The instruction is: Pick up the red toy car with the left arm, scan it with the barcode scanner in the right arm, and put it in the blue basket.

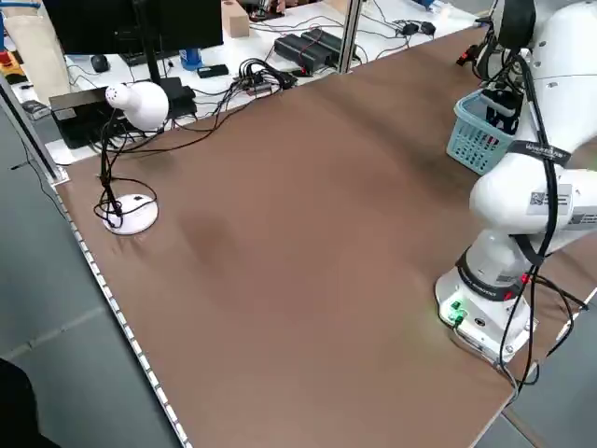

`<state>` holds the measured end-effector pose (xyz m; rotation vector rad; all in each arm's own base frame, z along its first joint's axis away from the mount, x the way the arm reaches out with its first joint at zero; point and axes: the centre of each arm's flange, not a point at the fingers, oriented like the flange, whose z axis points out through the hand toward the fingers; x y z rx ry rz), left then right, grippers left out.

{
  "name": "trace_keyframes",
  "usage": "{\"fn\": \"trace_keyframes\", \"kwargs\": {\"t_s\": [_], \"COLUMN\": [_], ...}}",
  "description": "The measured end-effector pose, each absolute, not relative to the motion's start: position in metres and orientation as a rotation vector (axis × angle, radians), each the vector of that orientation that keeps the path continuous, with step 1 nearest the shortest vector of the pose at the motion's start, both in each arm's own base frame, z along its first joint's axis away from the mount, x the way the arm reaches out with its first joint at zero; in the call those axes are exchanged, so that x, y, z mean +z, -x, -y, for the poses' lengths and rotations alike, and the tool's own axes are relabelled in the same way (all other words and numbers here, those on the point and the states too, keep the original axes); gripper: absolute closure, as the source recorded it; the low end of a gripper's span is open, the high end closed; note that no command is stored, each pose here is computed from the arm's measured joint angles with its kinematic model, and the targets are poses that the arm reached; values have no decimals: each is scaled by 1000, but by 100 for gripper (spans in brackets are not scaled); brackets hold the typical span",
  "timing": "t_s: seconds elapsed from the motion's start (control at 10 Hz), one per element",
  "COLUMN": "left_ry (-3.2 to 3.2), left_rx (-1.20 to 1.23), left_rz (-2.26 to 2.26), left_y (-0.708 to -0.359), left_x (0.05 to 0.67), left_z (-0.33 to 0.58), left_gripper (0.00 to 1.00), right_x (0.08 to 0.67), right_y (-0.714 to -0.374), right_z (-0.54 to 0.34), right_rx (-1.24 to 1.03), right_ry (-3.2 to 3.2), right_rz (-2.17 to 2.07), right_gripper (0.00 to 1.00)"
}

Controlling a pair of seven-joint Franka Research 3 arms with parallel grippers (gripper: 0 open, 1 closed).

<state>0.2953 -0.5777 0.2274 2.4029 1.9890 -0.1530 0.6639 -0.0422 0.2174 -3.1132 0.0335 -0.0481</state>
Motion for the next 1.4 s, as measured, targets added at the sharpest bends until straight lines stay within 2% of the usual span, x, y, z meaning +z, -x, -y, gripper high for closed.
{"fn": "trace_keyframes", "kwargs": {"t_s": [0.4, 0.6, 0.9, 1.0, 1.2, 1.3, 1.4], "left_ry": [-2425, -2424, -2422, -2421, -2418, -2419, -2422], "left_rx": [-117, -114, -112, -111, -109, -106, -104], "left_rz": [-1964, -1963, -1962, -1960, -1956, -1953, -1948], "left_y": [-301, -302, -303, -303, -304, -305, -305], "left_x": [215, 214, 215, 215, 217, 217, 217], "left_z": [579, 580, 580, 580, 581, 581, 582], "left_gripper": [56, 56, 54, 43, 11, 0, 0], "right_x": [326, 369, 459, 489, 531, 547, 561], "right_y": [-690, -688, -674, -671, -664, -656, -647], "right_z": [44, 46, 46, 45, 45, 45, 44], "right_rx": [-60, -91, 87, 86, 19, 20, 31], "right_ry": [3108, 3109, 3098, 3098, 3102, 3101, 3101], "right_rz": [-26, -27, -18, -16, -53, -69, -82], "right_gripper": [0, 0, 0, 0, 0, 0, 0]}}
